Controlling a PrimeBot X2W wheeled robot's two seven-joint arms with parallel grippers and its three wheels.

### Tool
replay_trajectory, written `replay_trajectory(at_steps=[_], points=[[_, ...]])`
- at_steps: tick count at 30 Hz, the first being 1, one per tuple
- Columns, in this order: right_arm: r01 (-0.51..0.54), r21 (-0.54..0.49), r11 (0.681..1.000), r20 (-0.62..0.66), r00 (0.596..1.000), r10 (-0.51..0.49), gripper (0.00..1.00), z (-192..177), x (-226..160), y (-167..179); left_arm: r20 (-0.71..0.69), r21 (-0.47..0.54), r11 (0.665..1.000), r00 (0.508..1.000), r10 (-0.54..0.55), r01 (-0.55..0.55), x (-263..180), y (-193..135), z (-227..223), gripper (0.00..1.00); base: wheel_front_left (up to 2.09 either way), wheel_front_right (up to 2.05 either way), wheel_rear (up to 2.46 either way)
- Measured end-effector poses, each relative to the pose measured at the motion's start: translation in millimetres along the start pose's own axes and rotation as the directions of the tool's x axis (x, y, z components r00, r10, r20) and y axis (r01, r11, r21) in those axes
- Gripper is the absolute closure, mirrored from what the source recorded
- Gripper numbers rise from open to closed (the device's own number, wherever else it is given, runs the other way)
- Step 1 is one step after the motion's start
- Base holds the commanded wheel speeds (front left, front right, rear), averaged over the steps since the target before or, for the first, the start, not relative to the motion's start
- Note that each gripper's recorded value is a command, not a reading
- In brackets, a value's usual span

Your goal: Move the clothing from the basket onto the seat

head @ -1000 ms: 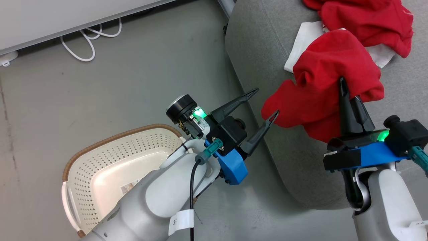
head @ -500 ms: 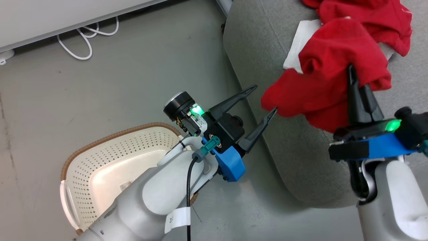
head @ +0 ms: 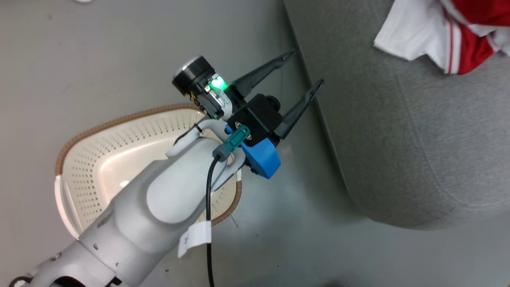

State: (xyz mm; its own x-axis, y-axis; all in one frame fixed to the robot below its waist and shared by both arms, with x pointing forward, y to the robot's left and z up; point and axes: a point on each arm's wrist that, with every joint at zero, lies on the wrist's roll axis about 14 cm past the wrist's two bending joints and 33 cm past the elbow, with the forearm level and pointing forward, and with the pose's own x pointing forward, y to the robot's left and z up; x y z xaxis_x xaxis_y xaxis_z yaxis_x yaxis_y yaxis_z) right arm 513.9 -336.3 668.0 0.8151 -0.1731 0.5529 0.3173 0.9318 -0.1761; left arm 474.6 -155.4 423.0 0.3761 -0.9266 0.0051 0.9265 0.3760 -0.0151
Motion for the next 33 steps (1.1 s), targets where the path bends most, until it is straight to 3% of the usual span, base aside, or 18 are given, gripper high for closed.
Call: replay_trajectory(at_steps=[6,11,16,20,25,26,27,28,33], points=[[0.089,-0.137,0.987,0.017,0.996,-0.087,1.00,-22,22,-46,-0.028,-0.028,0.999,0.999,0.020,-0.020,-1,23,-37,0.00,0.00,0.00,0.00],[0.129,-0.211,0.969,-0.137,0.977,-0.160,1.00,-89,6,-76,-0.051,-0.072,0.997,0.998,0.025,-0.029,-3,30,-69,0.00,0.00,0.00,0.00],[0.112,-0.244,0.963,-0.329,0.925,-0.190,1.00,-156,-27,-81,-0.069,-0.096,0.995,0.997,0.018,-0.025,-5,30,-89,0.00,0.00,0.00,0.00],[0.130,-0.243,0.961,-0.472,0.850,-0.234,1.00,-201,-66,-85,-0.077,-0.102,0.994,0.997,0.017,-0.025,-8,30,-95,0.00,0.00,0.00,0.00],[0.126,-0.229,0.965,-0.560,0.794,-0.236,1.00,-226,-96,-78,-0.081,-0.099,0.995,0.996,0.024,-0.032,-9,32,-96,0.00,0.00,0.00,0.00],[0.133,-0.225,0.965,-0.561,0.793,-0.240,0.96,-226,-97,-77,-0.081,-0.097,0.995,0.996,0.025,-0.032,-9,32,-96,0.00,0.00,0.00,0.00],[0.140,-0.223,0.965,-0.558,0.793,-0.244,0.33,-225,-98,-77,-0.080,-0.096,0.995,0.997,0.024,-0.031,-9,32,-94,0.00,0.00,0.00,0.00],[0.143,-0.224,0.964,-0.555,0.795,-0.246,0.00,-222,-98,-78,-0.078,-0.092,0.995,0.997,0.026,-0.033,-9,32,-92,0.00,0.00,0.00,0.00],[0.153,-0.228,0.961,-0.552,0.793,-0.258,0.00,-204,-114,-84,-0.060,-0.081,0.996,0.997,0.042,-0.046,-9,32,-76,0.00,0.00,0.00,0.00]])
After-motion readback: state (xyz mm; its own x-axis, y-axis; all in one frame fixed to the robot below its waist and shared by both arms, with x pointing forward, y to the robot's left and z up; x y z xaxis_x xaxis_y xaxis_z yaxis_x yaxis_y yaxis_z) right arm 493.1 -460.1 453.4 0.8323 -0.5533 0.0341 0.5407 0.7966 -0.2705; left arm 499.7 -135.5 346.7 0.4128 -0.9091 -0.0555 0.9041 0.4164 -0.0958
